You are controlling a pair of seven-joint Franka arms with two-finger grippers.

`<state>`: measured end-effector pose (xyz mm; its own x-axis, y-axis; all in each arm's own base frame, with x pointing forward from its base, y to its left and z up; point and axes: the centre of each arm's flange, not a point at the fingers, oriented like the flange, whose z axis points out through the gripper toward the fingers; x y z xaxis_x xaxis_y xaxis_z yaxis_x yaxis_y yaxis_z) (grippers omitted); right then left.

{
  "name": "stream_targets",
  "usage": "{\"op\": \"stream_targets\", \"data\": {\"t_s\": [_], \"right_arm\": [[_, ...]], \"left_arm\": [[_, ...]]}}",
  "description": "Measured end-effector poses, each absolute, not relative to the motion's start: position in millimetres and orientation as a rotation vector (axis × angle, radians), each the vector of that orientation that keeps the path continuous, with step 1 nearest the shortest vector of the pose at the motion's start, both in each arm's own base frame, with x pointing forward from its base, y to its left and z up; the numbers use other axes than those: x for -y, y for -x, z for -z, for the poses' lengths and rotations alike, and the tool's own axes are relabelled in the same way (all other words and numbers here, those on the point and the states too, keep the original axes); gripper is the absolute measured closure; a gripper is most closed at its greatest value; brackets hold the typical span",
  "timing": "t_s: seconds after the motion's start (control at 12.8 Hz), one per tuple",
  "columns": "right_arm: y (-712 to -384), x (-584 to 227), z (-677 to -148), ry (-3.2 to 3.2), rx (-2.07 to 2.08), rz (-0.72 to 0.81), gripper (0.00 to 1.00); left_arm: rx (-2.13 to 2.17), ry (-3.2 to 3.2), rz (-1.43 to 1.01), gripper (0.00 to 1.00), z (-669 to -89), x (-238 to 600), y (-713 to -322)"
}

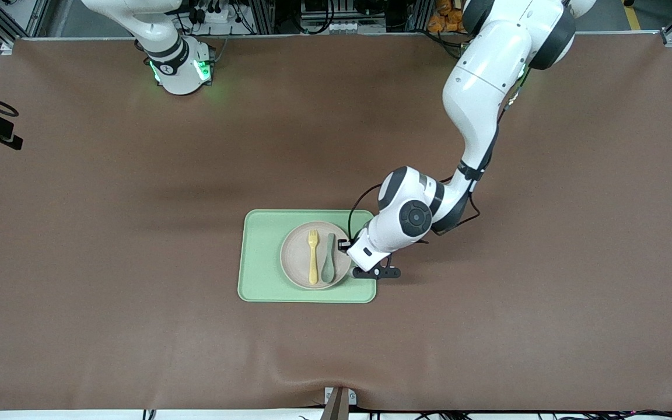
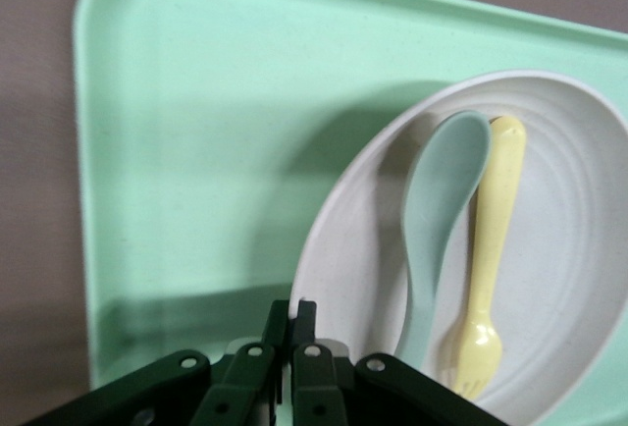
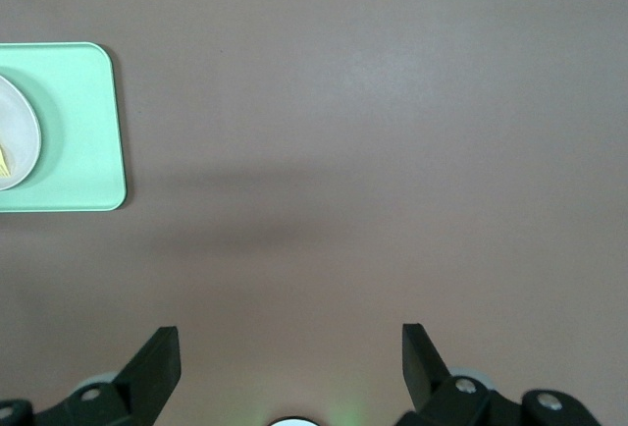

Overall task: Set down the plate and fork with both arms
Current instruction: 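Lower the plate onto the green tray with the left gripper, then open the left gripper and lift it away from the plate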

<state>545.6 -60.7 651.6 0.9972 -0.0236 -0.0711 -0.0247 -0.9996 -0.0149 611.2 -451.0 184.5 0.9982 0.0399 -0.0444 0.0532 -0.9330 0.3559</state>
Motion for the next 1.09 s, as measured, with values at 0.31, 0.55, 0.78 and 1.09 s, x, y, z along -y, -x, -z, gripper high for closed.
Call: {"op": "stream_targets", "data": {"t_s": [0.31, 0.55, 0.78, 1.09], "right_arm": [[-545.6, 60.7, -651.6, 3.124, -0.038, -0.111, 0.0], [-545.6, 60.7, -651.7, 3.124, -0.038, -0.111, 0.0], [-545.6, 60.8, -651.6, 3.124, -0.038, -0.111, 0.0], [-545.9, 60.9, -651.1, 3.124, -0.039, -0.112, 0.0]], "left_arm": [[-0.163, -2.768, 0.059, 0.96, -186.2, 454.4, -610.7], [-0.18, -2.772, 0.056, 0.8, -185.5, 450.7, -613.4], [-0.185, -2.764, 0.045, 0.44, -190.8, 453.5, -614.9], [-0.19, -2.732, -0.009, 0.03, -227.4, 457.6, -624.3]]}}
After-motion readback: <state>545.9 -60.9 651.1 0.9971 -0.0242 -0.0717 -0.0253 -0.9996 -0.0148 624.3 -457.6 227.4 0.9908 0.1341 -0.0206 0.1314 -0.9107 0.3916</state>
